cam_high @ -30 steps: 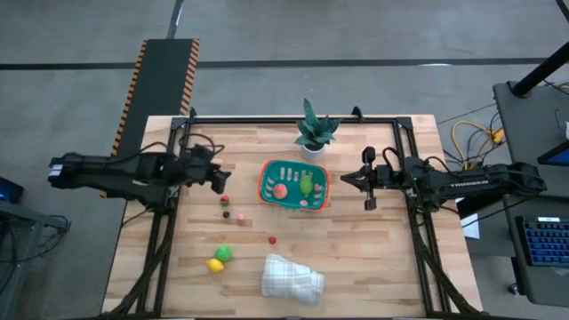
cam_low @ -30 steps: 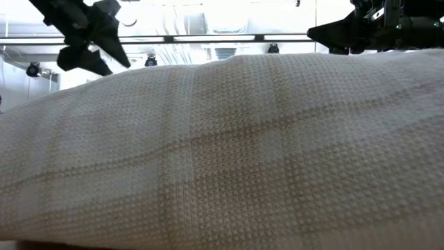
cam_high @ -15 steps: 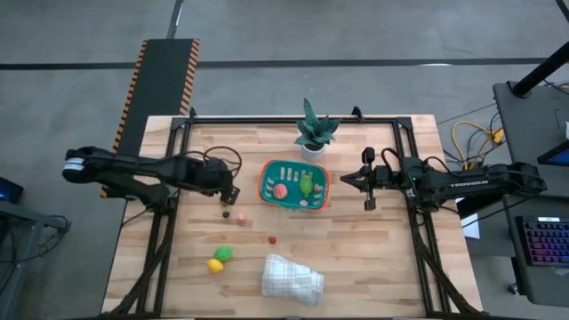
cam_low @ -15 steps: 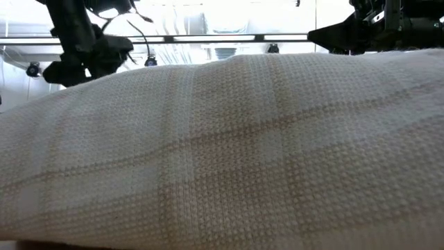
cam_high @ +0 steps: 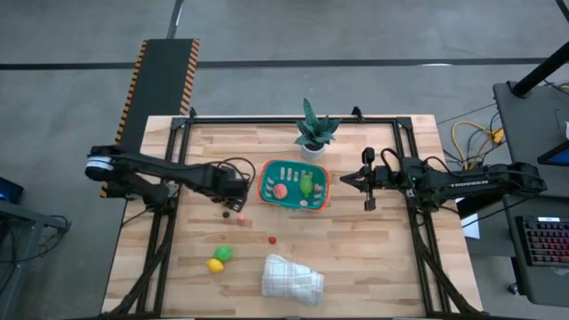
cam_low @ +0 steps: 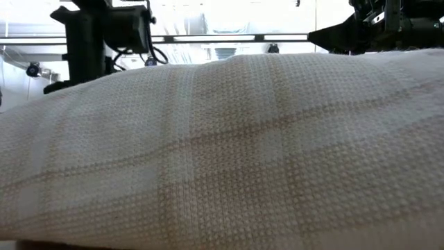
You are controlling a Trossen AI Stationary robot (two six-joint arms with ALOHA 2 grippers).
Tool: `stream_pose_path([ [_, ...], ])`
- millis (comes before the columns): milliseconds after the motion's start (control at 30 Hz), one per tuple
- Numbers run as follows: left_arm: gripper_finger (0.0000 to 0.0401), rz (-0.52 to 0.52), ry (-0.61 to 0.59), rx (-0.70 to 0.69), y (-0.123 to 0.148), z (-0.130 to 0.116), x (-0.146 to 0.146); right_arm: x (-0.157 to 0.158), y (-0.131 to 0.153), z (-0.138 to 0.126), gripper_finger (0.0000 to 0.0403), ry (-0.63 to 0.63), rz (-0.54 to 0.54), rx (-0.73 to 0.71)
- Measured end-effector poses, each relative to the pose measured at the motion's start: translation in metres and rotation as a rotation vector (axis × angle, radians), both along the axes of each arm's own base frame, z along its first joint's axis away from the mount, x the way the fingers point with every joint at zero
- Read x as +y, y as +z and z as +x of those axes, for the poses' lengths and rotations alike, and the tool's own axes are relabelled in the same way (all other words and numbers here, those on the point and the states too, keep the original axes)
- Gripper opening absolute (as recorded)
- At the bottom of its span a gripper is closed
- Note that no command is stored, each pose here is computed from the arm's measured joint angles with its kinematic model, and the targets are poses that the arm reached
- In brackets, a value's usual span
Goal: Build produce basket
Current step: Put the red strawberry into the blue basket
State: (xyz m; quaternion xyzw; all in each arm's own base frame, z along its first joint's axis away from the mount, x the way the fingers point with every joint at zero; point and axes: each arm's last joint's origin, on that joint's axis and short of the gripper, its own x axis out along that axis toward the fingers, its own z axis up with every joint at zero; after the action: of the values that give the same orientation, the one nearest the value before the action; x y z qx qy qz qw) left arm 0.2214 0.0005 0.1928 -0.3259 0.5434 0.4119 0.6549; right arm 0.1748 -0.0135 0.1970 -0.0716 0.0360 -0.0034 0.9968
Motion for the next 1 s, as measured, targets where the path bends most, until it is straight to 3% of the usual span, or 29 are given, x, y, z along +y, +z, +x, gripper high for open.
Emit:
stream_pose_path([
  [567, 0.0239, -0.023, -0.008, 0.22, -0.049, 0.017, -0.001, 0.0, 0.0, 0.0, 0.0009, 0.0, 0.0, 0.0],
  [1000, 0.0239, -0.001, 0.001, 0.145, -0.042, 0.021, 0.0, 0.0, -0.002, 0.0, 0.0009, 0.0, -0.008, 0.016],
])
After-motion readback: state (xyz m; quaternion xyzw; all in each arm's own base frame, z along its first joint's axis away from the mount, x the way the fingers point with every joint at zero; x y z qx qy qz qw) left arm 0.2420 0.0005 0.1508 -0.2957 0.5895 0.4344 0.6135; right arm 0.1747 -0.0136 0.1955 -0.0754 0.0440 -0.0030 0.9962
